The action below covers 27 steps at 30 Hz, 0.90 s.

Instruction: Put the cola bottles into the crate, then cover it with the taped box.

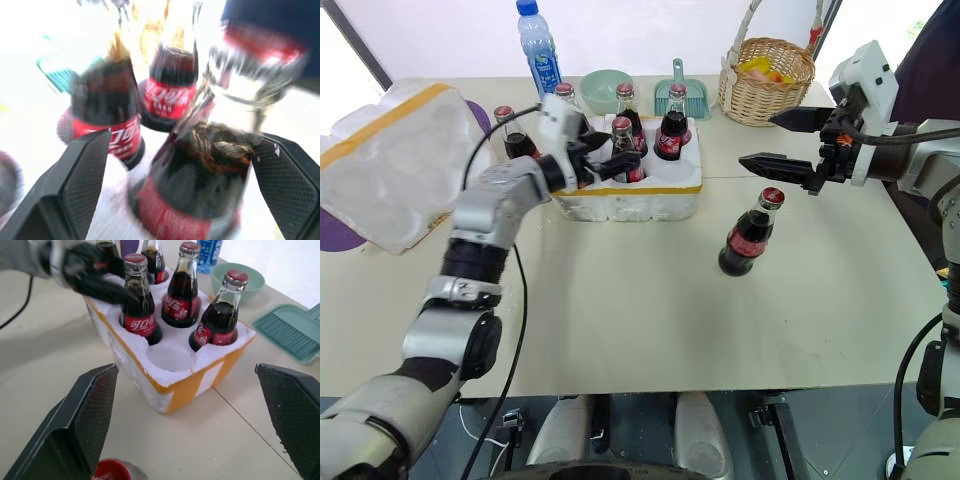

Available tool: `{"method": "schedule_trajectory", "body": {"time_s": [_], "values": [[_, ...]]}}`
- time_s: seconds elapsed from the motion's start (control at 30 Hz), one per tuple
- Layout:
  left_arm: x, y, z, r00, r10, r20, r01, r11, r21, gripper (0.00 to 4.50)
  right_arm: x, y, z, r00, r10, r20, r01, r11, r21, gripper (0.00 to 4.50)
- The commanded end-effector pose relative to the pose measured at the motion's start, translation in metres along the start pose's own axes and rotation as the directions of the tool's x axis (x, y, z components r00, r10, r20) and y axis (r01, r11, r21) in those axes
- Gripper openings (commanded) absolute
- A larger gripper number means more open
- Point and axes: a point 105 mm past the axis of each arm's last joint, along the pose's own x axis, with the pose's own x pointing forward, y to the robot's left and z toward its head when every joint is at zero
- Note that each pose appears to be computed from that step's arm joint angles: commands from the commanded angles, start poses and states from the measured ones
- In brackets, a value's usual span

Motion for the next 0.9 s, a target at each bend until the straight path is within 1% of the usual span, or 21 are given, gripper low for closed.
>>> {"method": "schedule_trajectory", "body": {"time_s": [0.03, 0.1, 0.17, 0.23, 0.33, 0.4, 0.53, 0.73, 0.9], "values": [[-0.030, -0.008, 0.042, 0.991, -0.053, 0.121, 0.049, 0.998, 0.033, 4.43, -0.004, 0.000, 0.018, 0.999, -0.001, 0.053, 0.004, 0.999, -0.050, 4.50], [-0.054, -0.003, 0.045, 0.993, -0.032, 0.113, 0.026, 0.998, 0.061, 4.43, -0.002, 0.001, 0.017, 0.998, 0.008, 0.056, -0.005, 0.999, -0.050, 4.50], [-0.073, 0.008, 0.040, 0.996, 0.043, 0.073, -0.050, 0.995, 0.088, 4.43, 0.000, 0.002, 0.018, 0.998, 0.014, 0.060, -0.011, 0.999, -0.050, 4.50], [-0.085, 0.026, 0.032, 0.988, 0.151, 0.045, -0.154, 0.985, 0.077, 4.43, 0.001, 0.002, 0.019, 0.998, 0.020, 0.066, -0.016, 0.999, -0.049, 4.50], [-0.094, 0.048, 0.022, 0.959, 0.284, 0.023, -0.285, 0.956, 0.064, 4.43, 0.004, 0.002, 0.020, 0.997, 0.029, 0.072, -0.026, 0.999, -0.048, 4.50], [-0.097, 0.059, 0.014, 0.933, 0.359, 0.007, -0.358, 0.929, 0.091, 4.43, 0.006, 0.003, 0.021, 0.997, 0.036, 0.073, -0.033, 0.998, -0.050, 4.50], [-0.097, 0.070, -0.001, 0.907, 0.420, -0.029, -0.411, 0.899, 0.154, 4.43, 0.006, 0.004, 0.024, 0.996, 0.044, 0.076, -0.040, 0.998, -0.054, 4.50], [-0.095, 0.080, -0.022, 0.892, 0.447, -0.062, -0.432, 0.886, 0.171, 4.43, 0.004, 0.004, 0.025, 0.996, 0.039, 0.077, -0.035, 0.998, -0.054, 4.50], [-0.084, 0.092, -0.035, 0.881, 0.467, -0.078, -0.449, 0.876, 0.175, 4.43, 0.002, 0.005, 0.025, 0.997, 0.032, 0.072, -0.029, 0.998, -0.050, 4.50]]}}
